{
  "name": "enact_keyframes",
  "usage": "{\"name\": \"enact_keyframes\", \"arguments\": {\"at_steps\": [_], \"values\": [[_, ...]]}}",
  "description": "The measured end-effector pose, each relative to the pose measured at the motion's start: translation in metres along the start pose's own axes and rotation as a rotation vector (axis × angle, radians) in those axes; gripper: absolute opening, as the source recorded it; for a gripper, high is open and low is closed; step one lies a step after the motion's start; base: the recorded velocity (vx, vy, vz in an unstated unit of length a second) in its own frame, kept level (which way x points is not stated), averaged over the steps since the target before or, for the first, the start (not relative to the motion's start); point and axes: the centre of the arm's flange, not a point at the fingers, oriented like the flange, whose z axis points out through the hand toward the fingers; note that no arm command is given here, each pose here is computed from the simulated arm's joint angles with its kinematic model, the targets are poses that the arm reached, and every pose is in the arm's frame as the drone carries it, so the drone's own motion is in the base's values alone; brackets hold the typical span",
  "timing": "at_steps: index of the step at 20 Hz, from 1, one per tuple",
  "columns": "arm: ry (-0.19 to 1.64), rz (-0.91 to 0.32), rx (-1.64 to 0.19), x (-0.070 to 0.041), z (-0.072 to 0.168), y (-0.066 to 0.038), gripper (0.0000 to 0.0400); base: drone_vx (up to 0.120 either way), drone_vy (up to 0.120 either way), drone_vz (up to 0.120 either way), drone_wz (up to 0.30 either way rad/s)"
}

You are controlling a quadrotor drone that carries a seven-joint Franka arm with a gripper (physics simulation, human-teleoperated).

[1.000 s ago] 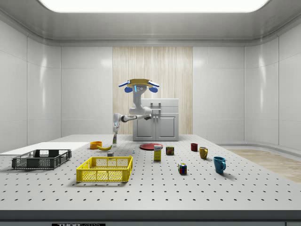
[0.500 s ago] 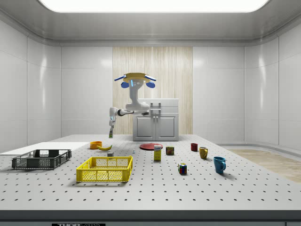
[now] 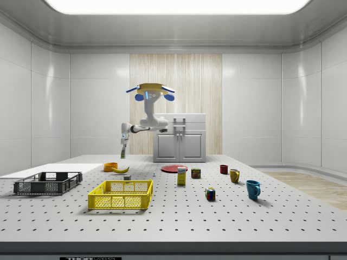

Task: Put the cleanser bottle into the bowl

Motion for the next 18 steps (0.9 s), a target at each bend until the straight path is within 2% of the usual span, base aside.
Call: {"name": "enact_keyframes", "arguments": {"at_steps": [17,18], "values": [[0.0,0.0,0.0,0.0,-0.0003,0.0,0.0125,0.12,0.0,0.0,0.0],[0.0,0.0,0.0,0.0,-0.0003,0.0,0.0125,0.0,0.0,0.0,0.0]]}}
